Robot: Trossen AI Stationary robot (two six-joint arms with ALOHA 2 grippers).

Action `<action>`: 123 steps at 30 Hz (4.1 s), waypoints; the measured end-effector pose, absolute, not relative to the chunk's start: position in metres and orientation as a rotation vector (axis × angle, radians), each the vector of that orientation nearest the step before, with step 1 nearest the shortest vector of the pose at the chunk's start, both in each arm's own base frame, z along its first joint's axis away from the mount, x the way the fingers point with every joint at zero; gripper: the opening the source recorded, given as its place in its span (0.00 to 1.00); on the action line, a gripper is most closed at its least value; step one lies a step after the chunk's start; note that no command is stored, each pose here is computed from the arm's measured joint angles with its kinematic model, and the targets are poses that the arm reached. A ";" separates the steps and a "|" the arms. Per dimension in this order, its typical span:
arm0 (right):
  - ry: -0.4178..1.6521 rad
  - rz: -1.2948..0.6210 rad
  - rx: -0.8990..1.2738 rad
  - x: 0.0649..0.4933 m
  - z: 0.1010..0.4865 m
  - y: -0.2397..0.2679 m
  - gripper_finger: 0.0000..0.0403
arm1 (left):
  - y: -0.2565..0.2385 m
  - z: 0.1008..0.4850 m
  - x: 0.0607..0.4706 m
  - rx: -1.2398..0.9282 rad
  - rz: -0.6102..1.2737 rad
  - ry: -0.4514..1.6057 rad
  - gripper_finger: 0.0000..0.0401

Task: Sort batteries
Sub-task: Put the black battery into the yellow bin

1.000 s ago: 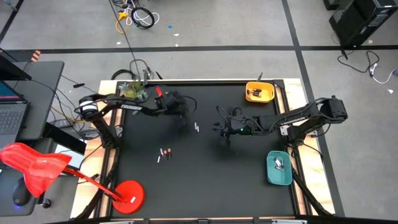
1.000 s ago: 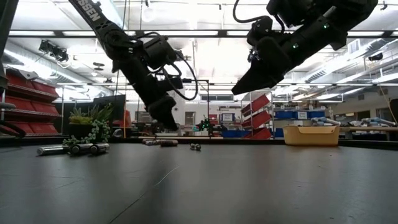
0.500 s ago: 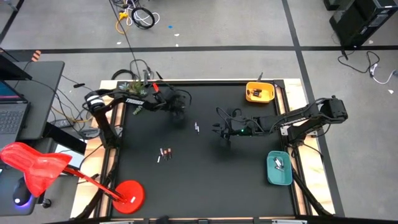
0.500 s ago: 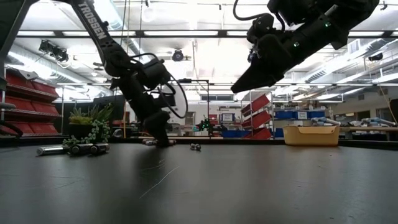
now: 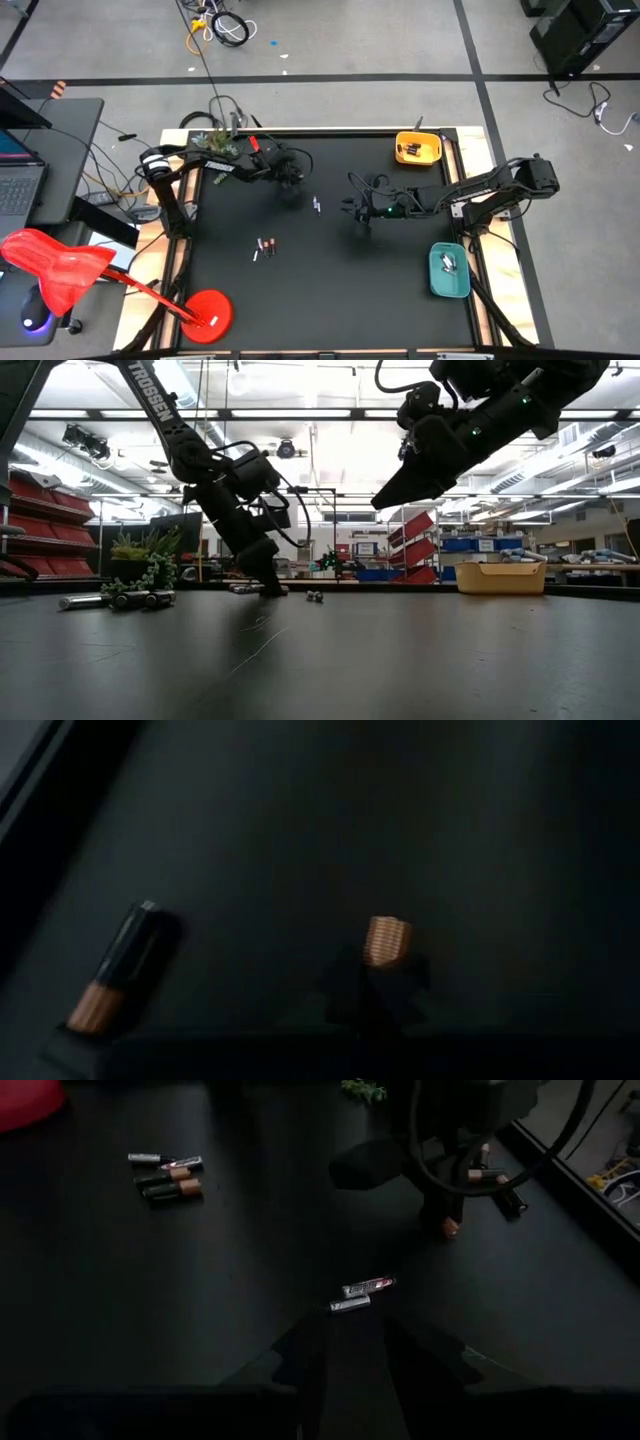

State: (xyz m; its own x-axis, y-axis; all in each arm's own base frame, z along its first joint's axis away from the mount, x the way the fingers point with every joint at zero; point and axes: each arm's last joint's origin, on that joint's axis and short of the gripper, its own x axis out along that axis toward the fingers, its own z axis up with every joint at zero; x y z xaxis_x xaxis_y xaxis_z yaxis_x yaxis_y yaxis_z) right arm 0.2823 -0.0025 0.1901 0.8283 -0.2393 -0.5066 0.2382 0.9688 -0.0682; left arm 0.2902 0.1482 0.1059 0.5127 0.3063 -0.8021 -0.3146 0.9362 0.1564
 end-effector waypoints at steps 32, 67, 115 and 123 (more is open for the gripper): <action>0.538 -0.286 0.039 0.282 0.190 -0.010 0.28 | 0.124 0.144 0.298 0.029 0.207 0.670 0.31; 0.508 -0.256 0.010 0.284 0.192 -0.005 0.28 | 0.126 0.053 0.285 -0.040 0.277 0.490 0.11; 0.692 -0.638 0.109 0.263 0.177 -0.039 0.28 | 0.158 0.237 0.381 0.063 0.076 0.375 0.11; 0.820 -0.868 0.167 0.244 0.166 -0.057 0.27 | 0.201 0.235 0.432 0.019 0.020 0.425 0.11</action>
State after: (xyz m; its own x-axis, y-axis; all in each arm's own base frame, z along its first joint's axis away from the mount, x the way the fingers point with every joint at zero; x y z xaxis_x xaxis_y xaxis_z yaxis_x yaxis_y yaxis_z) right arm 0.2438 -0.0566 0.1656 0.3695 -0.6120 -0.6992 0.7329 0.6545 -0.1856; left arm 0.4318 0.2006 0.2349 0.9109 0.0233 -0.4119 -0.0154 0.9996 0.0226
